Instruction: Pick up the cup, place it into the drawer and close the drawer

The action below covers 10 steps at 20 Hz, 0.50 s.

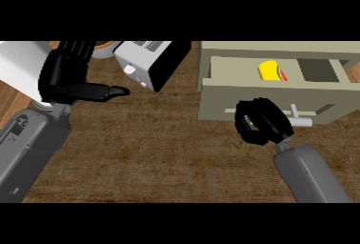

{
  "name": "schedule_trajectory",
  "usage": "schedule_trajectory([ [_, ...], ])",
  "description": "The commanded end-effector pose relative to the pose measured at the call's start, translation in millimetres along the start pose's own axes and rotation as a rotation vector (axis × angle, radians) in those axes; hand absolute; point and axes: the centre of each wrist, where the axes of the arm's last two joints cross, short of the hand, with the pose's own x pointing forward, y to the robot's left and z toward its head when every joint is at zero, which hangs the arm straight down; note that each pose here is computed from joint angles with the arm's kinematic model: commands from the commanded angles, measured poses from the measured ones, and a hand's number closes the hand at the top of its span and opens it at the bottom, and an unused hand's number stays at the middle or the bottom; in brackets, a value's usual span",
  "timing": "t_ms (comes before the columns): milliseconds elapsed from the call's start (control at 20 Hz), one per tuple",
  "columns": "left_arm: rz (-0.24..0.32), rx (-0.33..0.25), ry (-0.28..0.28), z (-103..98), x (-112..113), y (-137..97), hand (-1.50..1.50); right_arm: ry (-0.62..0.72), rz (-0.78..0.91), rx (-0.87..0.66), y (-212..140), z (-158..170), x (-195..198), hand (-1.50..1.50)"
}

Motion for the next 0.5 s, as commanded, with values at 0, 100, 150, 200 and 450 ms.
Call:
schedule_trajectory([
  [0,-0.001,0.008,-0.001,26,-13,7,-1.5,0.011,0.01,0.013,18,-40,-4,1.5],
  [100,0.001,0.003,0.005,30,17,16,-1.5,0.024,0.014,0.021,22,-43,-14,1.5],
  [150,-0.003,-0.01,-0.001,21,-1,25,-1.5,0.038,0.014,0.031,28,-46,-28,1.5],
  [200,-0.012,0.002,0.011,34,-6,25,-1.5,0.014,-0.007,0.022,19,-57,-25,1.5],
  [450,-0.009,-0.013,-0.008,40,1,32,-1.5,0.073,-0.041,0.055,-6,-71,-49,1.5],
])
